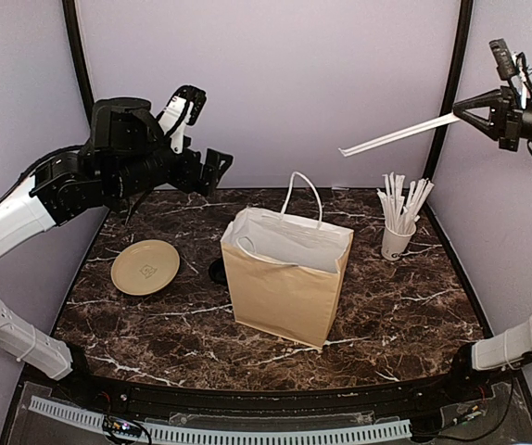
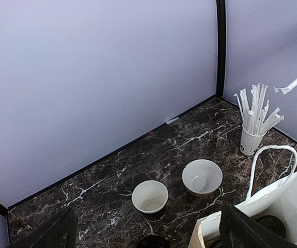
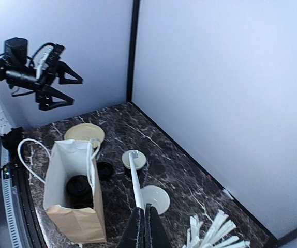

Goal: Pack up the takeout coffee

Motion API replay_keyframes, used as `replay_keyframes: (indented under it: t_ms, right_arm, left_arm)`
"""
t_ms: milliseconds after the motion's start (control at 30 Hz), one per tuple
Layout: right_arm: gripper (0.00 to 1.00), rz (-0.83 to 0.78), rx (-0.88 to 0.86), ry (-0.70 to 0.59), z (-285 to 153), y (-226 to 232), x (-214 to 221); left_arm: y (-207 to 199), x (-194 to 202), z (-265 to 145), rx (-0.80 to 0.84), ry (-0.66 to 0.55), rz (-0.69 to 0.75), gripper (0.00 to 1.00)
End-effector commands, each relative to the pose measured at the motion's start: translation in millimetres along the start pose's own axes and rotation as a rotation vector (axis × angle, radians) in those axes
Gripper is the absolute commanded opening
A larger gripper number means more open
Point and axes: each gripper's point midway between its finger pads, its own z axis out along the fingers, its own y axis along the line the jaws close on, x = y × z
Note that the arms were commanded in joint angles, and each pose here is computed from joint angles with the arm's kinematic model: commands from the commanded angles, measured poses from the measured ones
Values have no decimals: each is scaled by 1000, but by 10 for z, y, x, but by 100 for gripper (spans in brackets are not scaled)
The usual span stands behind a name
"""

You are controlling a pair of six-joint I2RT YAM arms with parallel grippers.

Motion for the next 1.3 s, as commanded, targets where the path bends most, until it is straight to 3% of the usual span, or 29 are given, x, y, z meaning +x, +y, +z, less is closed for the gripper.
replay_keyframes:
  t_ms: [0,267,500,867,900,967,1067,1167,1267]
  right_arm:
    - [0,9,-277,-128,0,466,-214]
    - [0,-1,-429,-93,459,731,-210]
    - [0,-21,-436,79,1177,869,224]
    - [0,29,-552,237,2221,1320,810]
    - [2,35,-571,258,2276,1382,882]
    - [24,26,-624,290,2272,1500,970]
    - [41,-15,-641,289,2082,1501,910]
    - [48,-25,-567,221,1827,1217,726]
    - [48,12,-439,195,1641,767,719]
  left_arm:
    - [124,-101,-127,-31,-28,-29,98]
    - [226,-95,-229,-66,-37,-36,98]
    - [304,-99,-304,-93,-36,-41,98]
    - [350,-41,-346,-111,-29,-38,98]
    - [346,-32,-341,-110,-28,-37,98]
    - [333,-6,-325,-108,-24,-35,98]
    - [324,28,-305,-107,-13,-29,99]
    - [327,39,-300,-110,-13,-28,99]
    - [321,72,-277,-114,-11,-19,99]
